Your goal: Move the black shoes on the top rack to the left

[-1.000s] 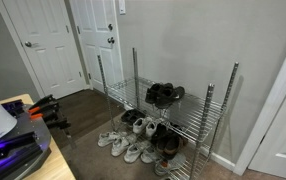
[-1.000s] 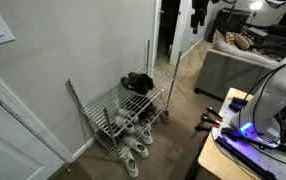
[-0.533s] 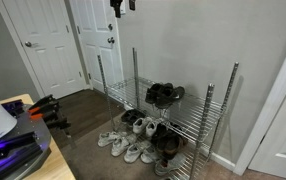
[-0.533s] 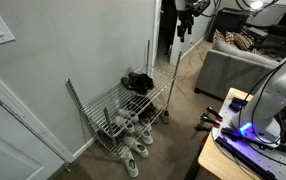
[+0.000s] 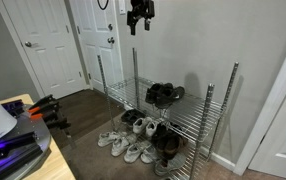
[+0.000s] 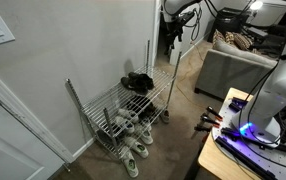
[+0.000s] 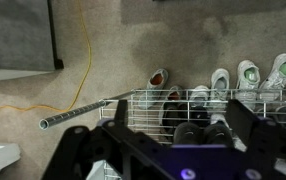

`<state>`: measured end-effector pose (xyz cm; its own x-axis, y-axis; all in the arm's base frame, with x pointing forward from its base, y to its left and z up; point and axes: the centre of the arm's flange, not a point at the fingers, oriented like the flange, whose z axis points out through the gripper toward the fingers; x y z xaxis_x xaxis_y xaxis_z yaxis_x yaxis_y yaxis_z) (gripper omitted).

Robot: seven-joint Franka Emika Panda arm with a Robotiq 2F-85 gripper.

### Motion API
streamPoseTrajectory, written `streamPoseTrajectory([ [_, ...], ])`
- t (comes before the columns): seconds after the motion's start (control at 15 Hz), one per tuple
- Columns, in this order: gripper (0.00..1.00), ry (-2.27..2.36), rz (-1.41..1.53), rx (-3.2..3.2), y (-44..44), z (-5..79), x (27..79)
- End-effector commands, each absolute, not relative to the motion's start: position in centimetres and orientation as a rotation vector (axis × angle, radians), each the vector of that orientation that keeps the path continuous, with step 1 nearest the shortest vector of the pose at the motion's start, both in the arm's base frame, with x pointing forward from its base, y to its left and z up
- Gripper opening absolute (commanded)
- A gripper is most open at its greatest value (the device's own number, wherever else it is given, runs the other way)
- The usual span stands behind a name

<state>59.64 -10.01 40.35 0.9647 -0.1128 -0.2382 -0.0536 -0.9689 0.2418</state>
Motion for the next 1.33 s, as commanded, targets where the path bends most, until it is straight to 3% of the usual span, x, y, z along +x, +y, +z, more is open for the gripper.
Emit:
streamPoseTrajectory([
  [0.0,1.00,-0.257,-0.319,2.810,-11.0,39.3,61.9],
  [1.27,1.00,-0.393,-0.371,2.856,-13.4,33.3,63.3],
])
